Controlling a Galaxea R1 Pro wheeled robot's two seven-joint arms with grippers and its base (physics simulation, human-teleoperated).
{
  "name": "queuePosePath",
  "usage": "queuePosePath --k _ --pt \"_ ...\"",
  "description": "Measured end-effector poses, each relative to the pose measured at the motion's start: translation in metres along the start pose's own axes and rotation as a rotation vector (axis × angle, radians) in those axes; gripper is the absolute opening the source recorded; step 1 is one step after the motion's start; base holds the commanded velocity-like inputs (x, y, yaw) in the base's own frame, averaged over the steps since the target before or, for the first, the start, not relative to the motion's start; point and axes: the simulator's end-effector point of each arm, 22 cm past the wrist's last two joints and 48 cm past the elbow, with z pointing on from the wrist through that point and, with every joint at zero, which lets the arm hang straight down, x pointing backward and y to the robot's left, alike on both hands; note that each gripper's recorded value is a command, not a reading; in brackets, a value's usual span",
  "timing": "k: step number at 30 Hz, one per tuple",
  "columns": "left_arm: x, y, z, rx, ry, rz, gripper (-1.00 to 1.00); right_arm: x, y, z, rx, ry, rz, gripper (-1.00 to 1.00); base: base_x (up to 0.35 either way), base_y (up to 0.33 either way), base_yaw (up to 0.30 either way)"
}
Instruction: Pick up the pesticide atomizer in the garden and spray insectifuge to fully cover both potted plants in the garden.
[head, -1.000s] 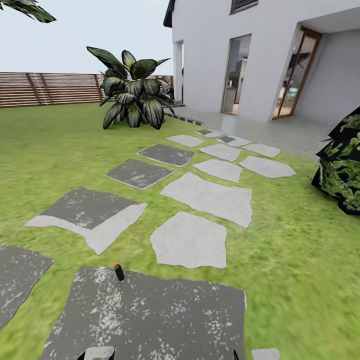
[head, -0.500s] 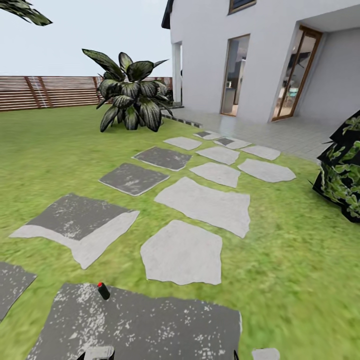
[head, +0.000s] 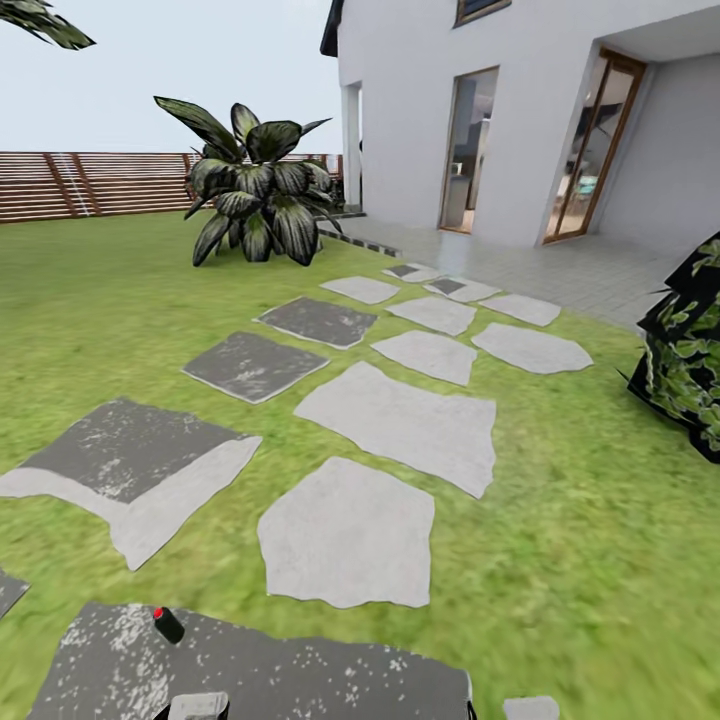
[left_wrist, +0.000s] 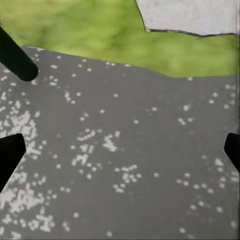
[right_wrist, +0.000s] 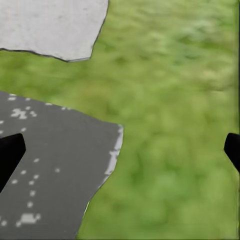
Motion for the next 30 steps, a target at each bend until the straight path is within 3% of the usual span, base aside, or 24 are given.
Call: queuePosePath --k 30 --pt "0.0001 -0.0002 0.0 0.0 0.0 0.0 1.0 -0.0001 0.0018 0.0 -0.003 0.0 0.001 1.0 0.279 -0.17 0.019"
